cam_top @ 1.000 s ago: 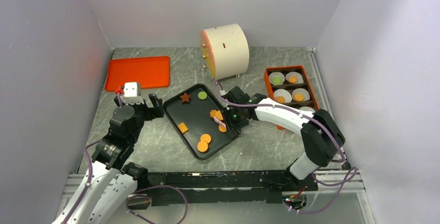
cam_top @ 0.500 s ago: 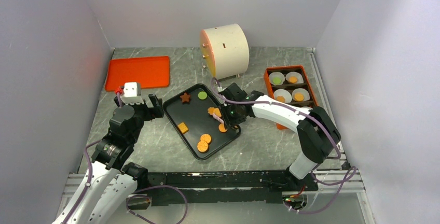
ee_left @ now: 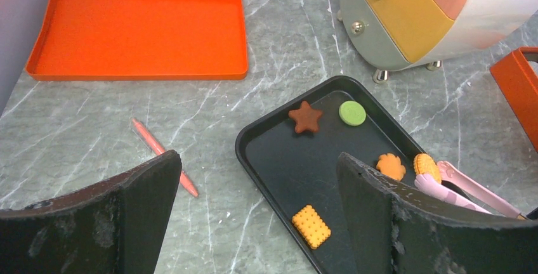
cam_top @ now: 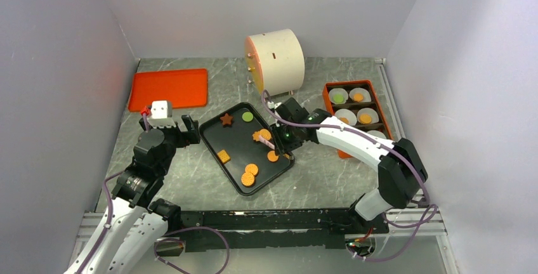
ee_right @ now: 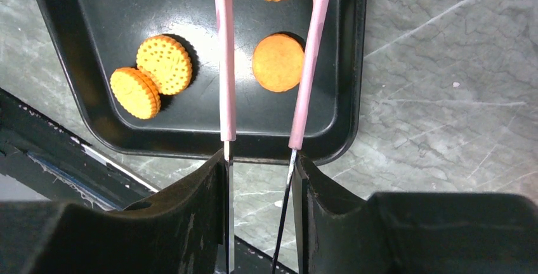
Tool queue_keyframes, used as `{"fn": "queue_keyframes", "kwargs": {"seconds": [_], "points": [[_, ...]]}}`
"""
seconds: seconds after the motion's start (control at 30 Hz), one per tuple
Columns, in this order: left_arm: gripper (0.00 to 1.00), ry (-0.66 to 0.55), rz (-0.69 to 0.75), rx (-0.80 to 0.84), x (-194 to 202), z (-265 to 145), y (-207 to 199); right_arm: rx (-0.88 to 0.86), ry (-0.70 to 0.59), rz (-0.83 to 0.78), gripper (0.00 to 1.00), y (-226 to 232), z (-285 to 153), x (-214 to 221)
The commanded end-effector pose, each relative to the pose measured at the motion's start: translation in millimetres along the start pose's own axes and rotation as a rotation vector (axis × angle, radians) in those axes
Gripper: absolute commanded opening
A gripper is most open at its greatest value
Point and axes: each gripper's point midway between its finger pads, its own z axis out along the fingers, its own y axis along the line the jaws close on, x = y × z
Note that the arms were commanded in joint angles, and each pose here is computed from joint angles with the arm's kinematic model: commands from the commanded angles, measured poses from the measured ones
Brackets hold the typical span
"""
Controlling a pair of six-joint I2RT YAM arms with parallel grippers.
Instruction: Pack the cookies
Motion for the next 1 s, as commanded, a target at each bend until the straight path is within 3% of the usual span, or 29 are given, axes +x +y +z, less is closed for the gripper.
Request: {"fn": "queue_keyframes", "kwargs": {"seconds": [0.0,0.57,0.97], "points": [[0.96,-0.044,0.006,0.019,-13,-1,-3,-0.016,-0.077,-0.025,0.19,8,-29,-20],[0.96,-0.067,0.005,0.021,-17,-6,-3,0.182,-0.069,0.156,0.17,-40,-76,-9],[0.96,-0.076,0.01,0.049,-17,-11,-10,0.363,-0.113,0.478,0.17,-120,-120,14]]}}
